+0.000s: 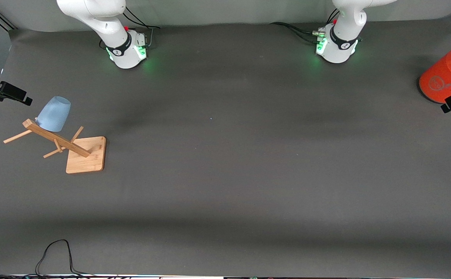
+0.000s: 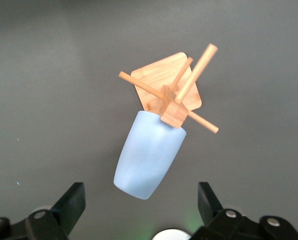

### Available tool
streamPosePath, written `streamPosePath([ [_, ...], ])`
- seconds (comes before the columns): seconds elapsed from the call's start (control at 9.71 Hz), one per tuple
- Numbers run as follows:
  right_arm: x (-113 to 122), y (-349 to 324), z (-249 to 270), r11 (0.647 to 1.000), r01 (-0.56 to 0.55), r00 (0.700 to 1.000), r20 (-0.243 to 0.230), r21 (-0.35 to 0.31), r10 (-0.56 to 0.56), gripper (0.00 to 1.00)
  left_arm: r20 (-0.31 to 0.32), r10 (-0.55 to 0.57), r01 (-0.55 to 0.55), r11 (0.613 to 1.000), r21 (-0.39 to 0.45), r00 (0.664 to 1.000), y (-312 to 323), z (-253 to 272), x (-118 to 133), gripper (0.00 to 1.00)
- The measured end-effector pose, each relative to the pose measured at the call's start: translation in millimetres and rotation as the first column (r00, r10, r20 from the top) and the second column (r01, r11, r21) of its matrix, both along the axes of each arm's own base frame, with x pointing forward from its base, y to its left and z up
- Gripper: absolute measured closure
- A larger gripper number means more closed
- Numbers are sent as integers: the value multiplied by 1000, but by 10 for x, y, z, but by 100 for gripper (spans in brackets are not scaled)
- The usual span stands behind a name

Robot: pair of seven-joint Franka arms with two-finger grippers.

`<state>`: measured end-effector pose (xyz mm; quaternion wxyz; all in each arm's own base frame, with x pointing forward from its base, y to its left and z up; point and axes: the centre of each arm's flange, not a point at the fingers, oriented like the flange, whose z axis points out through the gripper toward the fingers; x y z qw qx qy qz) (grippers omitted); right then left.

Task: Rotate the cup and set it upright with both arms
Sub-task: 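Close the right gripper on the light blue cup on the wooden stand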

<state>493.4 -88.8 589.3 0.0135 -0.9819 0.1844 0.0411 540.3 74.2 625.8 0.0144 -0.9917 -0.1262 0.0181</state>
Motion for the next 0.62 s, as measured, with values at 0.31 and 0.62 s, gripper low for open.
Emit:
streamPosePath([
  [0.31, -34, 38, -172, 968, 251, 966, -53, -25, -252, 0, 0, 25, -25, 1000, 0, 1000, 129, 66, -37, 0],
  [0.62, -45, -15, -603, 952, 304, 950, -60, -30, -306, 0, -3, 29, -29, 1000, -1, 1000, 150, 53, -34, 0],
])
